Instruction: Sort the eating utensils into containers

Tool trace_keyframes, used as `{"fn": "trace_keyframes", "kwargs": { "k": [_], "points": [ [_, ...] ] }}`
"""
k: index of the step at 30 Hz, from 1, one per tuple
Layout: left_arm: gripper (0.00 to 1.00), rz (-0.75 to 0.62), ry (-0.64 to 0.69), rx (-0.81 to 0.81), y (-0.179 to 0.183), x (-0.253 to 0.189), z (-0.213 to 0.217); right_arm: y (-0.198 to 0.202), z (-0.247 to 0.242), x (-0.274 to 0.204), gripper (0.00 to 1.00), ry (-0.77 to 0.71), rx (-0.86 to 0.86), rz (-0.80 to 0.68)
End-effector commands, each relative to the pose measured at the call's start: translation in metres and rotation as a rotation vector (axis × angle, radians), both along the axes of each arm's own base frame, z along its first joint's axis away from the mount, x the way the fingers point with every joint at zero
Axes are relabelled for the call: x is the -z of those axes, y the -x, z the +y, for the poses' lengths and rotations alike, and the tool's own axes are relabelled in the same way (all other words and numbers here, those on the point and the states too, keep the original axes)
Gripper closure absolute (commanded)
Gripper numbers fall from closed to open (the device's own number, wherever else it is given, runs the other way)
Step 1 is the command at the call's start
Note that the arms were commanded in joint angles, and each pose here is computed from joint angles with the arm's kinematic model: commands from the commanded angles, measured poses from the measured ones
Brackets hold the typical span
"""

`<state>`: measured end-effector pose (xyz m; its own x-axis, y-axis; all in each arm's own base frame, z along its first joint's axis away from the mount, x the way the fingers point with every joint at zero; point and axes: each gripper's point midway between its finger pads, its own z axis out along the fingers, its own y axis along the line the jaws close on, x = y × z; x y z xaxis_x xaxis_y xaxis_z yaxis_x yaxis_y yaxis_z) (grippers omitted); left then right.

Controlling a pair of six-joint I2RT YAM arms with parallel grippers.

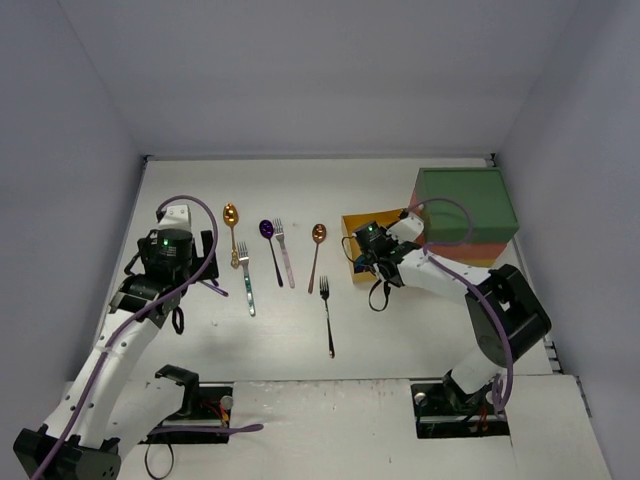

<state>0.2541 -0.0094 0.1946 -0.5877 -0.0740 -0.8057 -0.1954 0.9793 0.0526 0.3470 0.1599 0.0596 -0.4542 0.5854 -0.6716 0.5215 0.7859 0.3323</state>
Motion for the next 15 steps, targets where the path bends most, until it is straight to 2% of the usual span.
{"fn": "trace_keyframes", "kwargs": {
  "k": [1, 3, 8, 11, 15],
  "points": [
    [0.09, -0.062, 0.013, 0.017, -0.010, -0.015, -0.003, -0.018, 0.018, -0.032, 0.81, -0.030, 0.000, -0.098],
    [0.09, -0.060, 0.014, 0.021, -0.010, -0.015, -0.004, -0.019, 0.026, -0.044, 0.69, -0.007, -0.041, -0.121],
    [0.09, -0.059, 0.015, 0.024, -0.009, -0.014, -0.004, -0.013, 0.036, -0.070, 0.57, 0.050, -0.106, -0.176],
    [0.09, -0.060, 0.016, 0.024, -0.009, -0.014, -0.004, -0.011, 0.046, -0.090, 0.57, 0.116, -0.189, -0.208],
    [0.09, -0.060, 0.015, 0.025, -0.009, -0.014, -0.004, -0.014, 0.079, -0.109, 0.59, 0.278, -0.429, -0.205]
  ]
}}
